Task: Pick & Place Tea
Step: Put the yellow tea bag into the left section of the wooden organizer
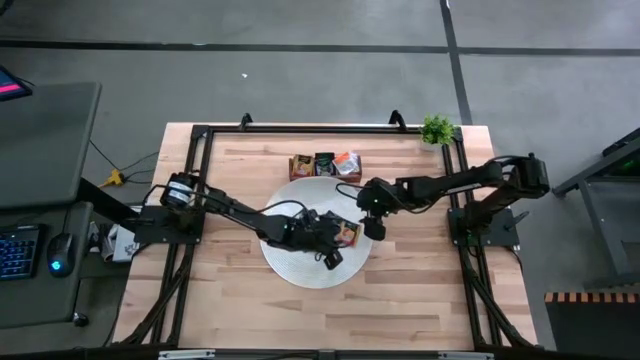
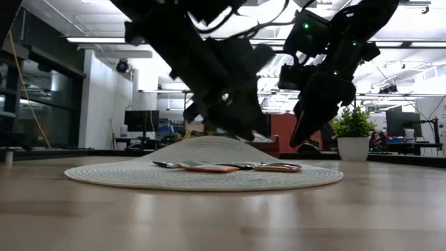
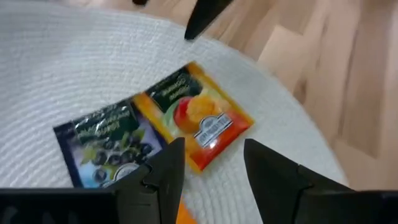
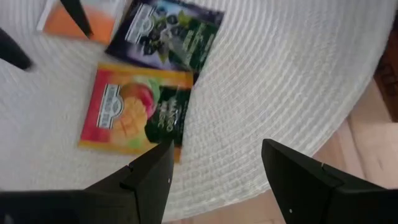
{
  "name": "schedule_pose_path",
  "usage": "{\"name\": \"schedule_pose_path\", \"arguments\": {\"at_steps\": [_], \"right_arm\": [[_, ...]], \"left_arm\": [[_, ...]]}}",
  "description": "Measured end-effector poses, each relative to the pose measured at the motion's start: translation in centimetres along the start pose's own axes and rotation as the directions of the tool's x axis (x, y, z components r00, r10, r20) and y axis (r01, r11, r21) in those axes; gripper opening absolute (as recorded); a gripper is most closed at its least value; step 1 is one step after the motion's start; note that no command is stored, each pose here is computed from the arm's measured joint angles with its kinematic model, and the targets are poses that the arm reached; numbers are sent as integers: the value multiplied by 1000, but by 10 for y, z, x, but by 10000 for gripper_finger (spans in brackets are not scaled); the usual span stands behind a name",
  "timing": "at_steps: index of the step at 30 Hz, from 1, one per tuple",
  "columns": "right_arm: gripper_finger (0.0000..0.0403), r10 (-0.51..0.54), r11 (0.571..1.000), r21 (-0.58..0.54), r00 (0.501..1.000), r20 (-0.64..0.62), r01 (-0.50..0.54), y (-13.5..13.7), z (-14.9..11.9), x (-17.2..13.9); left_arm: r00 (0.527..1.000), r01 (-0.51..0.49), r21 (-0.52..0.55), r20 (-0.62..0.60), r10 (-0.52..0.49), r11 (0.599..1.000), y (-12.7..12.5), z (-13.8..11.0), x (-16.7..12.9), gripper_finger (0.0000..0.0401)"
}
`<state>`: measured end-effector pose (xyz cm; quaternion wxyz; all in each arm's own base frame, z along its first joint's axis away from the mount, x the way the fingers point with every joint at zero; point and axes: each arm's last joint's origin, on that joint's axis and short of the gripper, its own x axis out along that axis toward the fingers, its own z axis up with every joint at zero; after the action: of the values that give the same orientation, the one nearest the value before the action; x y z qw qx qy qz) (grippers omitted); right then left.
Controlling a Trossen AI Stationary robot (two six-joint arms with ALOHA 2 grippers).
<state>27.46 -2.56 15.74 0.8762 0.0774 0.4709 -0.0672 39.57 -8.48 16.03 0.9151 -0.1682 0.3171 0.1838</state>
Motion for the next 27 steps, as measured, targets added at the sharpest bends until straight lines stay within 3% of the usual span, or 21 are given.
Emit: {"name": "schedule_pose_path", "arguments": {"at_steps": [6,11,20,27], "right_arm": [[240,10,1000,0,1000,-13,-10,-3,-1,-4],[240,16,1000,-1,1000,-13,-16,-3,-1,-4],[237,22,1000,-8,1000,-14,-22,-2,-1,-4],[236,117,993,24,993,-3,-117,1,1,-4]], "left_arm": [[995,65,-14,72,-63,998,-2,7,9,163],[997,1,-13,80,0,1000,4,0,21,163],[999,31,106,-22,-29,994,6,-17,34,163],[995,85,70,-52,-82,994,9,-21,46,163]]}}
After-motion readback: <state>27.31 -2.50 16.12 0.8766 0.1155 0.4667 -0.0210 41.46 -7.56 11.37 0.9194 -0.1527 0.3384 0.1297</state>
